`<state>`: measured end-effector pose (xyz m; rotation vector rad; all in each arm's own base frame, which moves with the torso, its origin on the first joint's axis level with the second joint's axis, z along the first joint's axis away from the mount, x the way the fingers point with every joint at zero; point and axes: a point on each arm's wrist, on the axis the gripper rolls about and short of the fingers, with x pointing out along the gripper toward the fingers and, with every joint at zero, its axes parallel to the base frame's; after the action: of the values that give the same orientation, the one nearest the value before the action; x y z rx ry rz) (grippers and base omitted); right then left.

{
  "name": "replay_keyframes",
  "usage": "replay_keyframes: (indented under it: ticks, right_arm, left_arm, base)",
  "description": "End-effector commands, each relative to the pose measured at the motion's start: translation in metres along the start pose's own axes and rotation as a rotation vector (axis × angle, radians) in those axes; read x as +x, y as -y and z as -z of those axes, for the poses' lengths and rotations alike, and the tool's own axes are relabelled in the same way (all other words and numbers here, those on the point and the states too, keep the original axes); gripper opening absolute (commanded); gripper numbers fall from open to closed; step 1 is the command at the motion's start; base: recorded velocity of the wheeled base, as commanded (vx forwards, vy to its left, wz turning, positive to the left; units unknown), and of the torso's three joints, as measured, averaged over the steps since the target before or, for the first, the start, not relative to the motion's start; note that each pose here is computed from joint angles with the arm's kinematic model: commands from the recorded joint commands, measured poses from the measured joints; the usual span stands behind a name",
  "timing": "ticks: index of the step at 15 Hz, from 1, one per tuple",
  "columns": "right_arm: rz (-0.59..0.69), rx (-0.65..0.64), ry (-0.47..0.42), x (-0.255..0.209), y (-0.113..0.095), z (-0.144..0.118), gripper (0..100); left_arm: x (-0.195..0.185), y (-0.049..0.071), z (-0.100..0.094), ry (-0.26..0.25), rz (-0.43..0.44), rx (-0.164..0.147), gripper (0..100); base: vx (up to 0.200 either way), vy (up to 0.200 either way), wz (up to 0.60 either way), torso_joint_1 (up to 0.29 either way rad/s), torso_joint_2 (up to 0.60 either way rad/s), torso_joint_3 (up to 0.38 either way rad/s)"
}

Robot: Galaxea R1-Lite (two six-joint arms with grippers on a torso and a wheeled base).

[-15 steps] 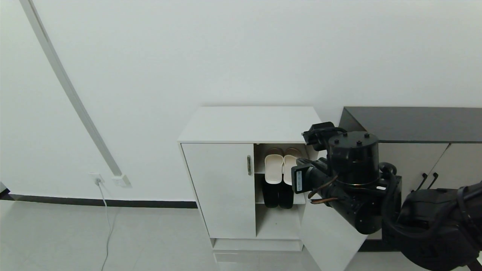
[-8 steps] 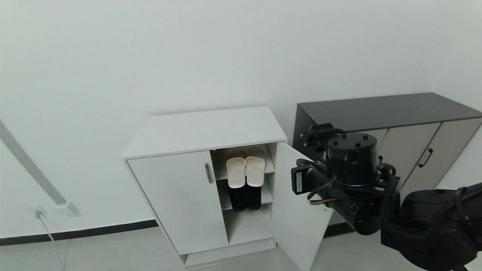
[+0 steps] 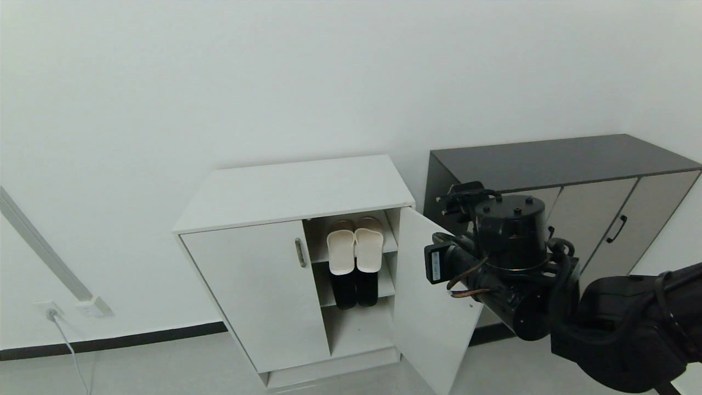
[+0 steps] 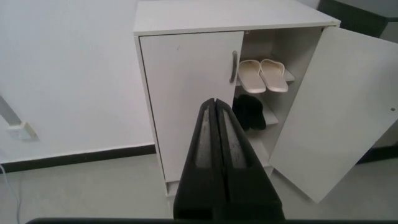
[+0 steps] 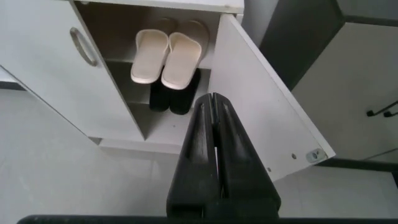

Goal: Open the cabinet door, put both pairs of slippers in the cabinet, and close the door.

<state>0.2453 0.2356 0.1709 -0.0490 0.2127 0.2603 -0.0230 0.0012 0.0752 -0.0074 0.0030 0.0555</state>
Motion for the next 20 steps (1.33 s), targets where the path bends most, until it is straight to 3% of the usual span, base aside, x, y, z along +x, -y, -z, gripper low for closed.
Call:
replay_keyframes:
  ticks: [1, 3, 7, 12, 16, 20]
  right_arm:
    - [0.003, -0.001, -0.002, 0.001, 0.001, 0.000, 0]
    - [0.019, -0.004, -0.010, 0.007, 0.004, 0.003, 0]
    - [0.028, -0.004, -0.012, 0.011, 0.010, 0.002, 0]
    - [0.088, 0.047, 0.024, 0.054, 0.052, -0.017, 0]
    - [0.155, 0.056, -0.053, 0.097, 0.091, -0.033, 0]
    - [0.151, 0.098, -0.097, 0.119, 0.101, -0.019, 0]
  left_arm:
    - [0.000, 0.000, 0.000, -0.001, 0.002, -0.005, 0]
    - [0.000, 0.000, 0.000, 0.000, 0.003, 0.000, 0]
    - [0.000, 0.000, 0.000, -0.001, 0.002, 0.000, 0]
    - [0.000, 0.000, 0.000, -0.001, 0.002, 0.001, 0]
    - [0.000, 0.000, 0.000, 0.000, 0.002, -0.002, 0]
    - [0.000, 0.000, 0.000, -0.001, 0.002, -0.002, 0]
  base:
    - [-0.200, 0.000, 0.00, 0.007, 0.00, 0.002]
    - [-0.200, 0.000, 0.00, 0.007, 0.00, 0.000]
    - [0.000, 0.000, 0.00, 0.000, 0.00, 0.000]
    - [0.000, 0.000, 0.00, 0.000, 0.00, 0.000]
    - [0.000, 0.000, 0.00, 0.000, 0.00, 0.000]
    - [0.000, 0.000, 0.00, 0.000, 0.00, 0.000]
